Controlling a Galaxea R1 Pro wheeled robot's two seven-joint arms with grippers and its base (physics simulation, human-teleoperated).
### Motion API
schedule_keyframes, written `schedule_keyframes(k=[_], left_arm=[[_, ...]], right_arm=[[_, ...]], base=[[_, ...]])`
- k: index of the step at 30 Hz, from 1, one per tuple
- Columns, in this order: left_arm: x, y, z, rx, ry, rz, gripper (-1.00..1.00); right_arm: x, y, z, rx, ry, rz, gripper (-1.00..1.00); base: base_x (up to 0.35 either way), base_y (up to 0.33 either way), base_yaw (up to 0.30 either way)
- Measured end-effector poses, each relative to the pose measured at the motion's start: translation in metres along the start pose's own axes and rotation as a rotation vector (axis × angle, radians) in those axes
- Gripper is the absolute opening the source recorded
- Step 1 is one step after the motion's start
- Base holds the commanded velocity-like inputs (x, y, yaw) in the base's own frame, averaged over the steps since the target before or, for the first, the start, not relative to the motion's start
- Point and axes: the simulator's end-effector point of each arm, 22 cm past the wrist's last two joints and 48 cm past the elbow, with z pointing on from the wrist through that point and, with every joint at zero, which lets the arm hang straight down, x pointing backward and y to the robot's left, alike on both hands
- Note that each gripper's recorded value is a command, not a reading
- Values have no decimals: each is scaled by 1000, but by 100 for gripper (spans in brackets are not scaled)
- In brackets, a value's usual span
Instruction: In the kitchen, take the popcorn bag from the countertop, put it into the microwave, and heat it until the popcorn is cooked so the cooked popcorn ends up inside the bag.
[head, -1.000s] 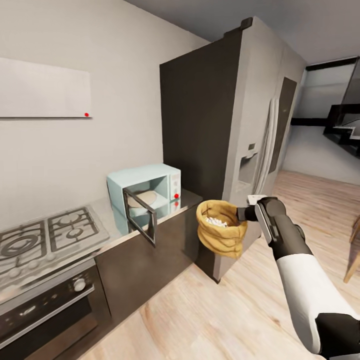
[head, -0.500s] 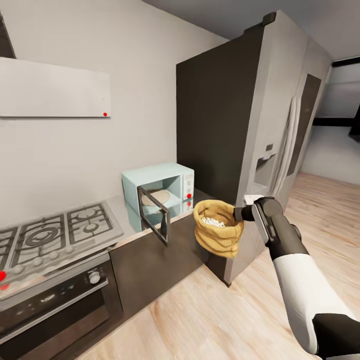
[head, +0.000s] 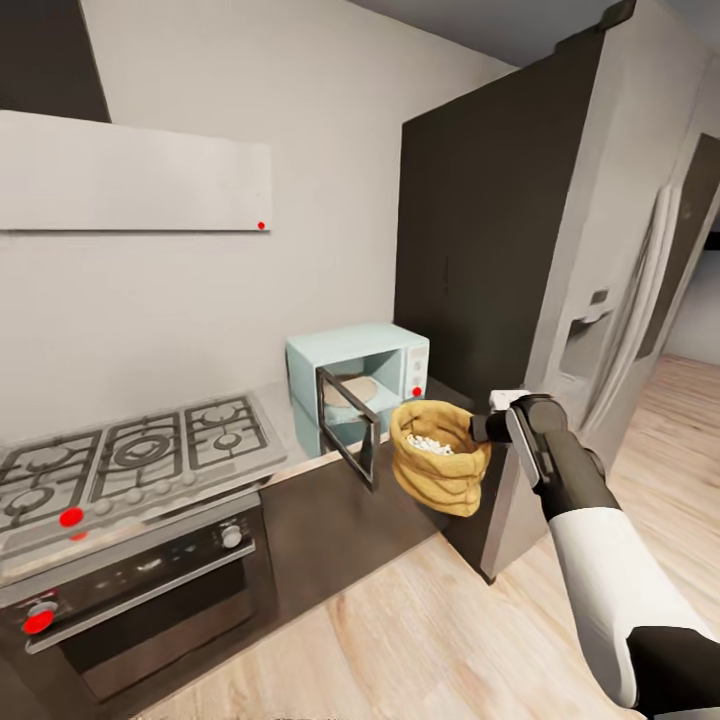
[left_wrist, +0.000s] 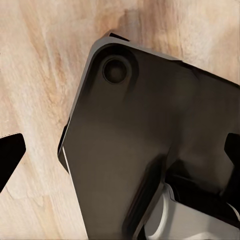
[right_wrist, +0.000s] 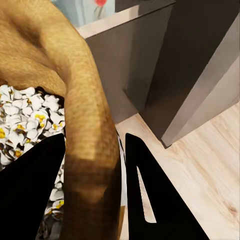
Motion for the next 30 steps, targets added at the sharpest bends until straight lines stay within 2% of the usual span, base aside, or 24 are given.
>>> schedule_keyframes(k=[13, 30], left_arm=[[0, -3, 0, 4, 0, -2, 100], [-1, 0, 0, 1, -2, 0, 100]], right_arm=[[0, -8, 0, 22, 1, -6, -100], [-4, -3, -3, 11, -13, -8, -100]], base=[[12, -3, 16], [287, -135, 0]])
